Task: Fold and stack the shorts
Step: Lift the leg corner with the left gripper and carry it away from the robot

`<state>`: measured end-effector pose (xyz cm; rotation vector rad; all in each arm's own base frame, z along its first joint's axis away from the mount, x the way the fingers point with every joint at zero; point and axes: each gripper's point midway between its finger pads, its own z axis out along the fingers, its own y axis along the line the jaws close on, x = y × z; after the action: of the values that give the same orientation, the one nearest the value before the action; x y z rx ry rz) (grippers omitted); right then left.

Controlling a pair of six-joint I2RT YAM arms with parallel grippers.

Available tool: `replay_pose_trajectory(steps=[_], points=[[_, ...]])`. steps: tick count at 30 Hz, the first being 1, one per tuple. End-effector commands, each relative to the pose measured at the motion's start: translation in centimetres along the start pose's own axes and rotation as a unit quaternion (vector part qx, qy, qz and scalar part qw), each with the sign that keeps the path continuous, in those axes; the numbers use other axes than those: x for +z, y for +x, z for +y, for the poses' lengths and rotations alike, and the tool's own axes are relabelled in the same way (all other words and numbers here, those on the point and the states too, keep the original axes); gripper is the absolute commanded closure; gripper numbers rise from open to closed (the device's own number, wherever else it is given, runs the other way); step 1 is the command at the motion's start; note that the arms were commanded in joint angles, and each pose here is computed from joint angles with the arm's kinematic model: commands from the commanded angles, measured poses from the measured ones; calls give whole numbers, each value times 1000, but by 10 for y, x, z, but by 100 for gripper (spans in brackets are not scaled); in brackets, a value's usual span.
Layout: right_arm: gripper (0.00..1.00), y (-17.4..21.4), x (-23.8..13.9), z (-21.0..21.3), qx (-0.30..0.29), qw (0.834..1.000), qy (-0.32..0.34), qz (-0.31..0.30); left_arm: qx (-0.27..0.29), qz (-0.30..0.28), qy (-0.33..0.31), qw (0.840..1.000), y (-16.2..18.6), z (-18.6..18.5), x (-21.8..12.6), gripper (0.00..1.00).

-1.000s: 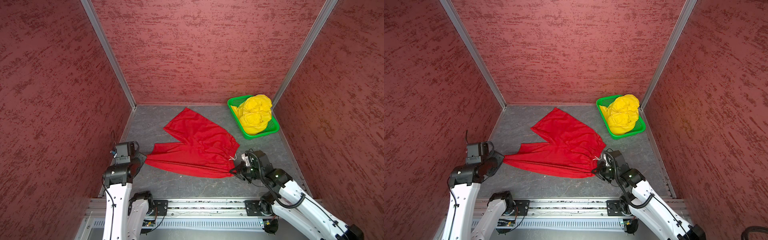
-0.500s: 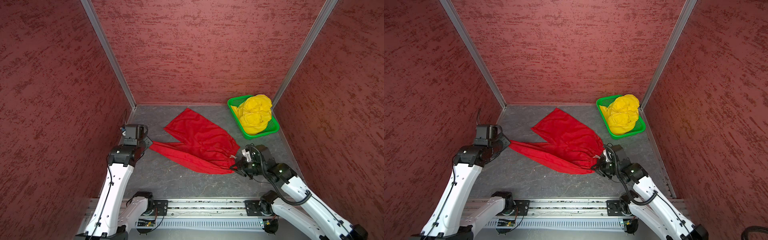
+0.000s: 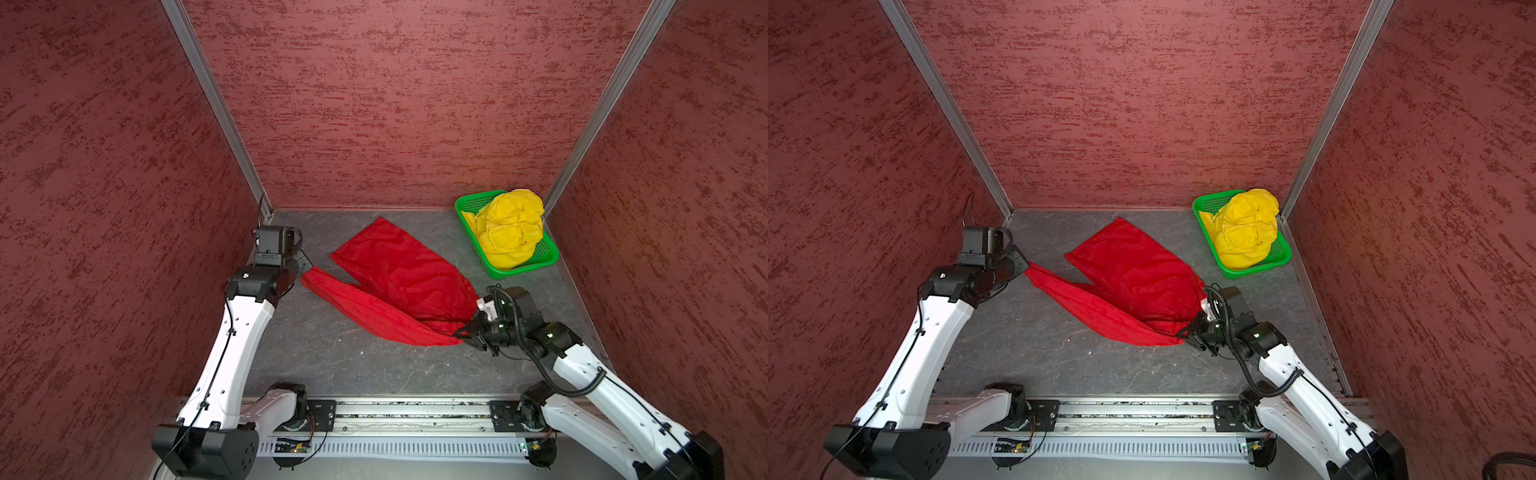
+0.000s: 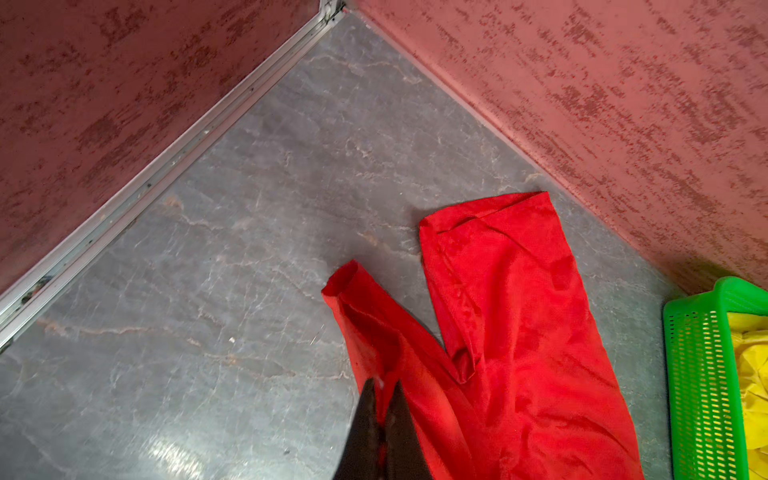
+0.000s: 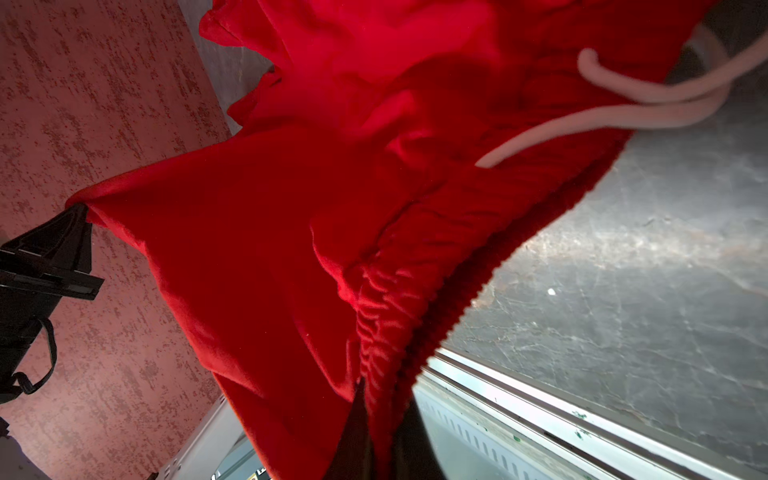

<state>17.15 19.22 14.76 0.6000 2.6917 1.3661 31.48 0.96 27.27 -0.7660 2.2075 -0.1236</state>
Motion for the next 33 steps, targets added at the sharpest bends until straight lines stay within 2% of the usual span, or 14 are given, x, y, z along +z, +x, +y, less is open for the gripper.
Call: replay_pose_trajectory(steps=[1,7,20,33], points=[[100,-8,-6,19,-16,999,-39,-1,17,-38,19,999,-26,-19,-1,100],[100,-21,-10,25,-15,999,-47,-5,38,-38,26,998,-37,-38,12,100],[100,-41,-9,24,17,1000,-14,4,84,-60,41,994,-64,-76,27,100],[100,-45,-12,13,58,998,-11,15,143,-70,55,986,-80,-129,65,100]])
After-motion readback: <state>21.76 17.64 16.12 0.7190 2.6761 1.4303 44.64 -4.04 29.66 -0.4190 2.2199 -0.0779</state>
